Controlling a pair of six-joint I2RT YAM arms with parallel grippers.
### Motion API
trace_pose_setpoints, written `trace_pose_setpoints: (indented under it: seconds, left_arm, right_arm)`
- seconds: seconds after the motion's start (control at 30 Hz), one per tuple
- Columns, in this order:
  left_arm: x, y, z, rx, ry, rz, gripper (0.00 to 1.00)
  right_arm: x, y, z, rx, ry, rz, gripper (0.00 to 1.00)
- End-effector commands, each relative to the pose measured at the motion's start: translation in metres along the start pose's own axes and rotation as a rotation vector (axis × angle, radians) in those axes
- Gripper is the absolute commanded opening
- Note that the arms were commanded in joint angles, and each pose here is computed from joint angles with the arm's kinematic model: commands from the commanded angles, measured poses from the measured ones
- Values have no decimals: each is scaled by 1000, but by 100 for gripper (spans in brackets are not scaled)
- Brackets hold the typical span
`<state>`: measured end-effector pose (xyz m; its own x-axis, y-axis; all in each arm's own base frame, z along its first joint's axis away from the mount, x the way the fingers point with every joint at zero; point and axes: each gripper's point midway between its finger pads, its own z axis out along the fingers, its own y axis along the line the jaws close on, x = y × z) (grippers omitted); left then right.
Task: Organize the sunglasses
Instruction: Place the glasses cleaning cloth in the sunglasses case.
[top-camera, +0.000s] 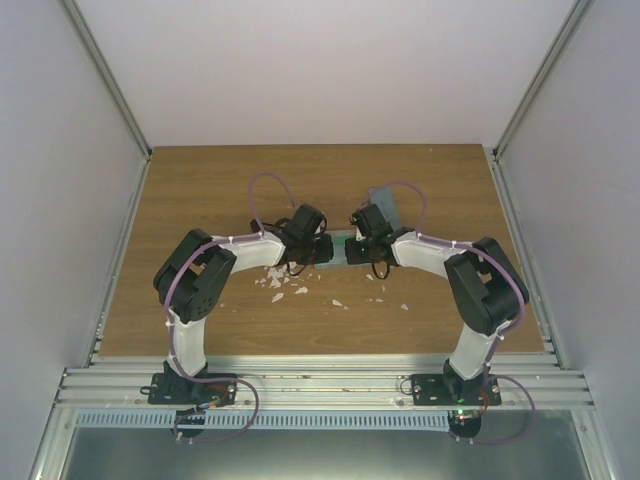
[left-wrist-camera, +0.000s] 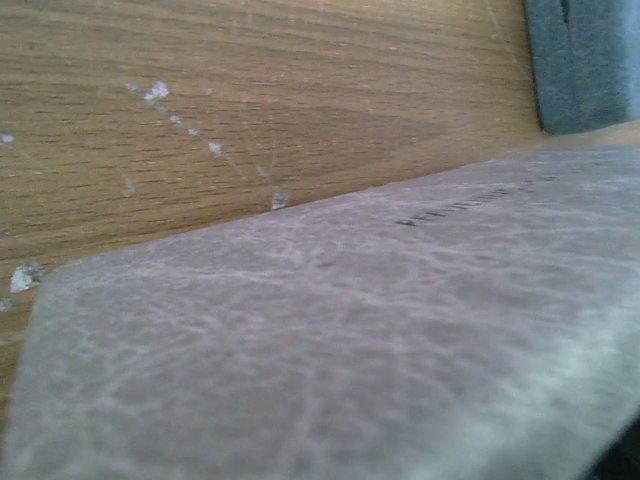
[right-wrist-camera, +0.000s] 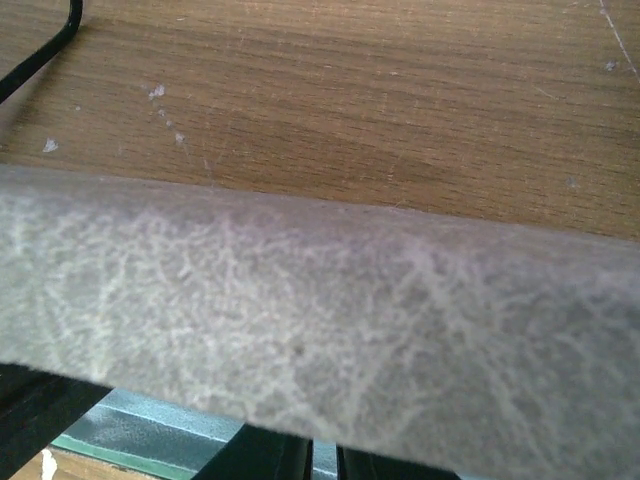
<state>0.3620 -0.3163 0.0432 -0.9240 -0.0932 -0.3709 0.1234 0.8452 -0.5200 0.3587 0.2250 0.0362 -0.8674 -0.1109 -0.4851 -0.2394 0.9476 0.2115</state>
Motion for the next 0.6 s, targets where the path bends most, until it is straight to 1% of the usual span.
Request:
trace_pose_setpoints:
  seconds: [0.0, 0.2, 0.47, 0.57]
  left_arm:
    - [-8, 5, 9, -18, -79, -4, 8]
    - [-3, 22, 15, -101, -119, -9, 8]
    - [6, 45, 13, -214, -135, -36, 8]
    - [9, 49, 11, -233, -130, -46, 8]
  right_arm:
    - [-4, -4, 10, 0, -37, 27, 9]
    - [-7, -20, 15, 77, -89, 48, 9]
    - [-12, -43, 13, 199, -151, 84, 8]
    - [-14, -52, 11, 249, -175, 101, 8]
